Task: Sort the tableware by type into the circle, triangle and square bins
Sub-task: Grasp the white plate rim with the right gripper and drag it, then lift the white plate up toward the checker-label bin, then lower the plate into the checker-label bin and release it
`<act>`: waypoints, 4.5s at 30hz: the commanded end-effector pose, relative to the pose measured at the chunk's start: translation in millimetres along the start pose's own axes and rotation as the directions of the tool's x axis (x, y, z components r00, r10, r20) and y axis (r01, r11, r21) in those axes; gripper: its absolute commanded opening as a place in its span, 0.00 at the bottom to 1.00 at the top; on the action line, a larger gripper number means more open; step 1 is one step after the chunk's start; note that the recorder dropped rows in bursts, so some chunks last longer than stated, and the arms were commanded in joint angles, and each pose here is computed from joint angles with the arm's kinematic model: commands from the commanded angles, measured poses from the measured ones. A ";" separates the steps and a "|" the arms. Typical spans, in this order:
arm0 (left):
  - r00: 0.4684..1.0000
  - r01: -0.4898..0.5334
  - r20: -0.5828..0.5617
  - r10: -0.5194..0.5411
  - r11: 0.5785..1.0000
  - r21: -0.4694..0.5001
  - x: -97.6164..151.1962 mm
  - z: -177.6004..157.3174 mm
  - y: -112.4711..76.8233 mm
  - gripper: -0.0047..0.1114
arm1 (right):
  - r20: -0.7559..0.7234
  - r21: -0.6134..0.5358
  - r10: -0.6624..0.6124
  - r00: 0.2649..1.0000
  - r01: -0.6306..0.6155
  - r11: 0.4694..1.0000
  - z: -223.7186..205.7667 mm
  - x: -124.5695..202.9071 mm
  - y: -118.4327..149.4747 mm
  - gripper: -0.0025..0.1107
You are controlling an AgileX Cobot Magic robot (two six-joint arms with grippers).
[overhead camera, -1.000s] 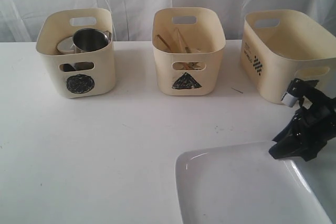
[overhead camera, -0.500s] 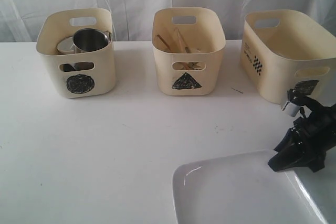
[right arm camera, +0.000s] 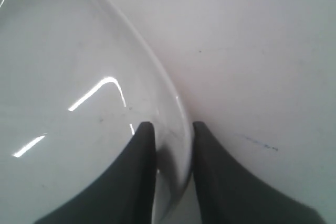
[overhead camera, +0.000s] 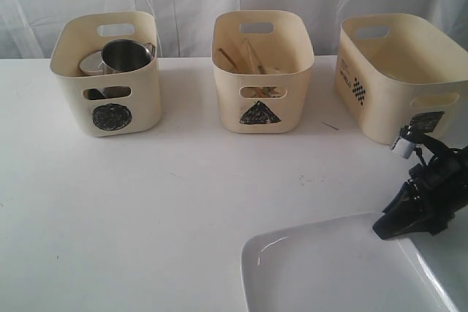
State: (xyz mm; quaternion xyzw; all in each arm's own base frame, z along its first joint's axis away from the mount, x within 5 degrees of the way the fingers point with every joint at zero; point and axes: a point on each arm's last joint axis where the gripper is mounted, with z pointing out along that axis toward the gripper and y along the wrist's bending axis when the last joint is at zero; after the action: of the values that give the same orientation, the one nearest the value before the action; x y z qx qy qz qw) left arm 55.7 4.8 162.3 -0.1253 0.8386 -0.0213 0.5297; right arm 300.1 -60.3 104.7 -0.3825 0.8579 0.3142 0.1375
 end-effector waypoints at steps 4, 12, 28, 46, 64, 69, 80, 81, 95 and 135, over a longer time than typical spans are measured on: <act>1.000 0.003 0.000 -0.003 1.000 0.009 0.8 0.0 -0.5 0.04 | -0.023 -0.047 -0.006 1.000 0.005 0.999 -9.7 -4.3 5.5 0.02; 1.000 0.003 0.000 -0.003 1.000 0.009 0.8 0.0 -0.5 0.04 | 0.003 -0.051 0.056 0.998 -0.056 0.997 -24.0 -16.7 10.8 0.02; 1.000 0.003 0.000 -0.003 1.000 0.009 0.8 0.0 -0.5 0.04 | 0.106 -0.079 0.390 0.915 -0.383 0.920 -25.0 -28.1 9.0 0.02; 1.000 0.003 0.000 -0.003 1.000 0.009 0.8 0.0 -0.5 0.04 | 0.254 -0.037 0.449 0.857 -0.455 0.889 -66.1 -57.6 40.2 0.02; 1.000 0.003 0.000 -0.003 1.000 0.009 0.8 0.0 -0.5 0.04 | 0.453 -0.023 0.473 0.755 -0.521 0.853 -123.8 -97.2 78.3 0.02; 1.000 0.003 0.000 -0.003 1.000 0.009 0.8 0.0 -0.5 0.04 | 0.521 0.017 0.433 0.735 -0.516 0.856 -155.7 -119.3 85.7 0.02; 1.000 0.003 0.000 -0.003 1.000 0.009 0.8 0.0 -0.5 0.04 | 0.689 0.116 0.360 0.629 -0.586 0.802 -235.8 -113.3 82.9 0.02; 1.000 0.003 0.000 -0.003 1.000 0.009 0.8 0.0 -0.5 0.04 | 0.700 0.124 0.354 0.620 -0.594 0.795 -241.4 -110.2 82.4 0.02; 1.000 0.003 0.000 -0.003 1.000 0.009 0.8 0.0 -0.5 0.04 | 0.821 0.089 0.309 0.481 -0.641 0.763 -284.5 -96.3 51.5 0.02; 1.000 0.003 0.000 -0.003 1.000 0.009 0.8 0.0 -0.5 0.04 | 0.816 0.505 0.034 0.578 -0.739 0.446 -275.8 -93.1 -82.9 0.02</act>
State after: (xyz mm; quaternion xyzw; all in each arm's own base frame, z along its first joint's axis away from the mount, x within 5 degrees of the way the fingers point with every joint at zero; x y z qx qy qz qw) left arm 55.7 4.8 162.3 -0.1253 0.8386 -0.0213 0.5297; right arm 417.3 -234.7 321.8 0.1170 0.8473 0.0222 0.5177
